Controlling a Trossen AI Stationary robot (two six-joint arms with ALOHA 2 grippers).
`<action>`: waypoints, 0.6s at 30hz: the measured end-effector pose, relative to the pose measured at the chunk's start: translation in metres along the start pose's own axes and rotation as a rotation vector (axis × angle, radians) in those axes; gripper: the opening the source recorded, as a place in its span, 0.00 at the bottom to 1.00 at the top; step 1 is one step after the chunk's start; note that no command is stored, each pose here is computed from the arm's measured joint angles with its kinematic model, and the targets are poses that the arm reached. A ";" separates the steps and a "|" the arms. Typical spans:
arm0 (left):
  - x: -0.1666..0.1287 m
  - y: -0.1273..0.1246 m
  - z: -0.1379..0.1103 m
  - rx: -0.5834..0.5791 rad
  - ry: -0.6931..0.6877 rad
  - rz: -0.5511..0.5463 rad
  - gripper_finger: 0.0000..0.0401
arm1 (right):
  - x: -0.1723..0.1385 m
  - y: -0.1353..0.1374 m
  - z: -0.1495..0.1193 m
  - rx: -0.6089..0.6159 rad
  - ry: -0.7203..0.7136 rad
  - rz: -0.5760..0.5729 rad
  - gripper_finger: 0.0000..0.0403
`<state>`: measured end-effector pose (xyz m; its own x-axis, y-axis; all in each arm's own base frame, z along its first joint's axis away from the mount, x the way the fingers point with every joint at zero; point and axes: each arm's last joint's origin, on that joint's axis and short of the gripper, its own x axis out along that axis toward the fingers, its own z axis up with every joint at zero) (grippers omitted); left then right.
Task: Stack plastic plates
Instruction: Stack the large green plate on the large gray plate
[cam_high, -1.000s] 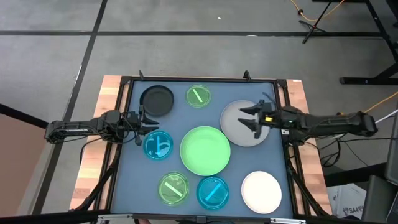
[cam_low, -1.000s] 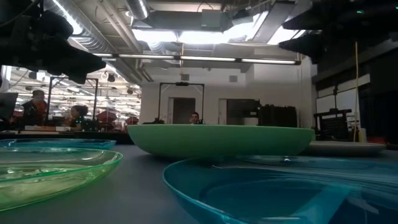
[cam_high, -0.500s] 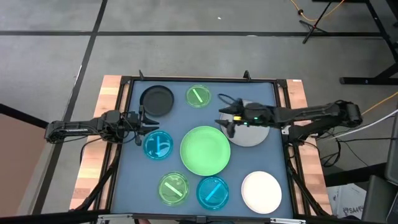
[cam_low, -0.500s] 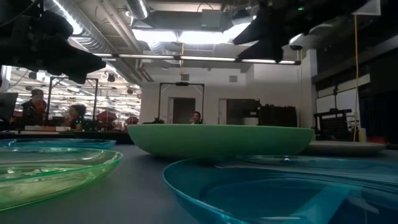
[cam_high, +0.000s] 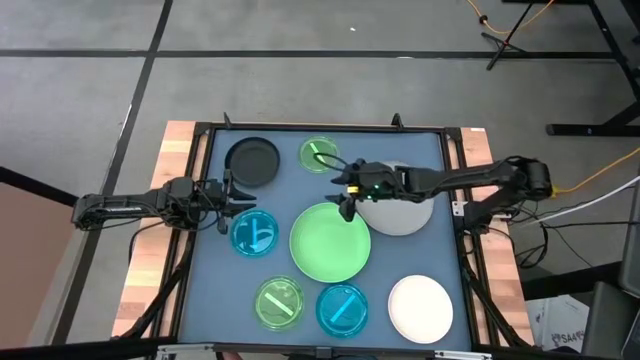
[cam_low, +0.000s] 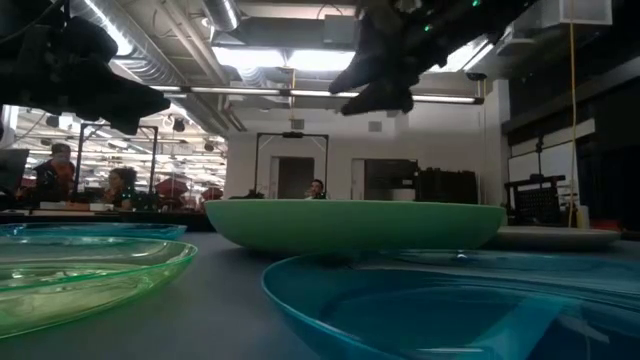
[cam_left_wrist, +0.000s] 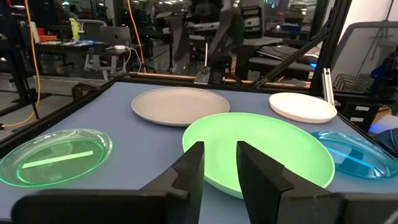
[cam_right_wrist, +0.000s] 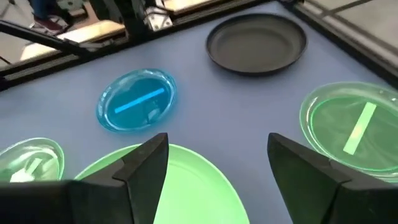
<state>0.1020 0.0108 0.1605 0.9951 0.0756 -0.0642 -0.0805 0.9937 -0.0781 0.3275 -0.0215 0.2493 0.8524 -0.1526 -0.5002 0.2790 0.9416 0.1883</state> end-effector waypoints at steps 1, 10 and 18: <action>0.000 0.000 0.000 0.000 0.000 0.000 0.22 | 0.003 -0.003 -0.001 0.004 0.015 0.006 0.66; 0.000 0.000 0.000 0.000 0.000 0.000 0.22 | 0.028 -0.027 -0.015 0.043 0.129 0.031 0.66; 0.000 0.000 0.000 0.000 0.000 0.000 0.22 | 0.049 -0.036 -0.032 0.057 0.220 0.032 0.66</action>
<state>0.1020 0.0108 0.1605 0.9951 0.0756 -0.0642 -0.0805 0.9937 -0.0781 0.3447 -0.0534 0.1907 0.7461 -0.0484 -0.6641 0.2837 0.9254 0.2513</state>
